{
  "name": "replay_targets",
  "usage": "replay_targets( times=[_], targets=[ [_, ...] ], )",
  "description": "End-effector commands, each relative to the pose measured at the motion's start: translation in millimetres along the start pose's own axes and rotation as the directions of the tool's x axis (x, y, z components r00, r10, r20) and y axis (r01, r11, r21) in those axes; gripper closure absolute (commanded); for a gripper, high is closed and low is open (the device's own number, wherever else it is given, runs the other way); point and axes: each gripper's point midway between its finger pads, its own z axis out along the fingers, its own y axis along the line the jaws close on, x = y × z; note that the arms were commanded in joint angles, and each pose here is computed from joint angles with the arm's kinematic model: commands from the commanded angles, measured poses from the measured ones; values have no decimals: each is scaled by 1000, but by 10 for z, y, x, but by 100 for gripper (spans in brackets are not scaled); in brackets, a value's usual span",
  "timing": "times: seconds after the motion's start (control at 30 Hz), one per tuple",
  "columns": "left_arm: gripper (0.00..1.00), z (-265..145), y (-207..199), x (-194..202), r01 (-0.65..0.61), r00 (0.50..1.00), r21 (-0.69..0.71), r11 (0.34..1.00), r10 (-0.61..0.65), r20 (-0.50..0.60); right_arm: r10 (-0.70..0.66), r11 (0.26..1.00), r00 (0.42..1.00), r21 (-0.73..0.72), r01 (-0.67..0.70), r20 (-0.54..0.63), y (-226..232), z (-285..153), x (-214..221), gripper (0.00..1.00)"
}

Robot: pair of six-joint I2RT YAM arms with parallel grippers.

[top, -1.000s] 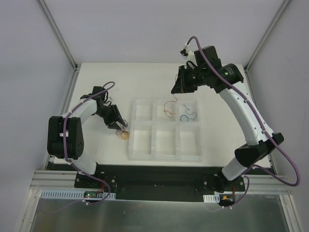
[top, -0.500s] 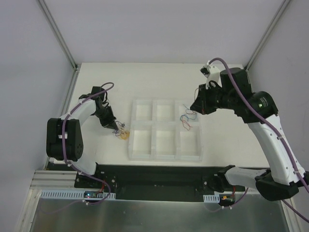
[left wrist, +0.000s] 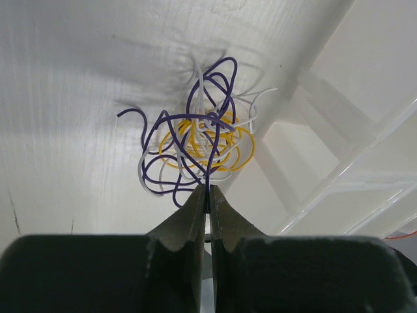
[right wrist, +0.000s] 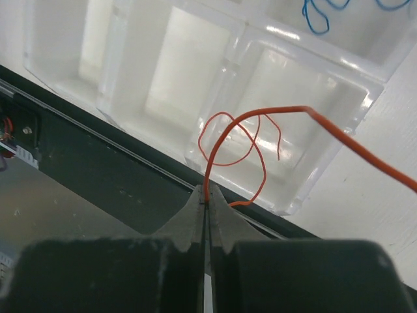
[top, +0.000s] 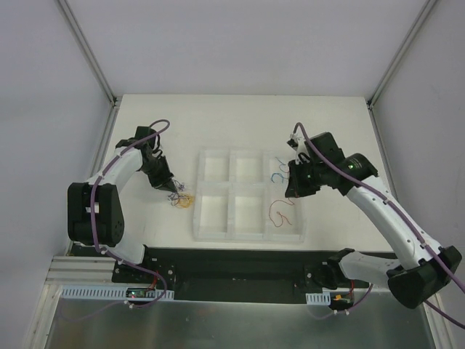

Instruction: Untangle the cables

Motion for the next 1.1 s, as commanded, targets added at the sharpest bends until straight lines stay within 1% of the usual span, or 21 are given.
replay_targets(
  times=[0.0,0.07,0.13,0.2,0.37,0.43,0.47,0.5,0.6,0.63,0.7,0.8,0.83,0.87,0.9,0.97,1.07],
  targets=[
    [97,-144,-54,28,-28,999,17,999,28,26,69,997,994,22,-68,-87,-88,220,214,100],
    [96,-154,-36,38,-32,999,9,999,32,34,89,996,984,34,-85,-156,-120,323,327,100],
    [87,-159,-14,46,-29,999,2,1000,29,38,115,993,968,56,-105,-222,-167,404,419,100],
    [81,-155,8,67,-28,999,-5,1000,28,34,133,991,949,64,-119,-286,-192,495,498,100],
    [78,-156,49,81,-33,999,-22,999,34,34,162,986,893,101,-132,-419,-273,717,666,100],
    [75,-152,43,95,-31,999,-18,999,32,26,180,983,869,115,-142,-461,-296,763,740,100],
    [72,-159,47,103,-31,999,-19,999,32,26,185,982,860,118,-147,-475,-302,781,777,100],
    [69,-165,49,95,-31,999,-21,999,32,32,163,986,857,109,-125,-490,-319,790,811,100],
    [61,-166,60,103,-31,999,-24,999,32,34,157,987,841,117,-112,-517,-356,822,864,100],
    [60,-169,51,101,-31,999,-22,999,32,32,152,988,837,117,-105,-526,-364,830,863,98],
    [57,-169,52,101,-32,999,-22,999,33,32,142,988,833,126,-87,-534,-381,798,831,88],
    [53,-190,65,104,-36,999,-29,999,37,38,110,989,864,137,-48,-492,-391,666,698,61],
    [53,-200,72,105,-39,998,-33,999,40,40,105,989,872,146,-40,-478,-399,616,668,55],
    [53,-213,78,96,-41,998,-39,998,42,46,94,989,887,145,-31,-453,-389,558,603,51],
    [56,-224,88,96,-44,998,-45,998,47,47,90,988,893,149,-26,-440,-385,519,577,47],
    [62,-232,107,100,-53,998,-56,997,55,43,77,989,909,144,-19,-410,-351,432,492,43],
    [66,-232,128,103,-63,997,-69,996,66,31,59,991,924,130,-10,-379,-303,357,378,41]
  ],
)
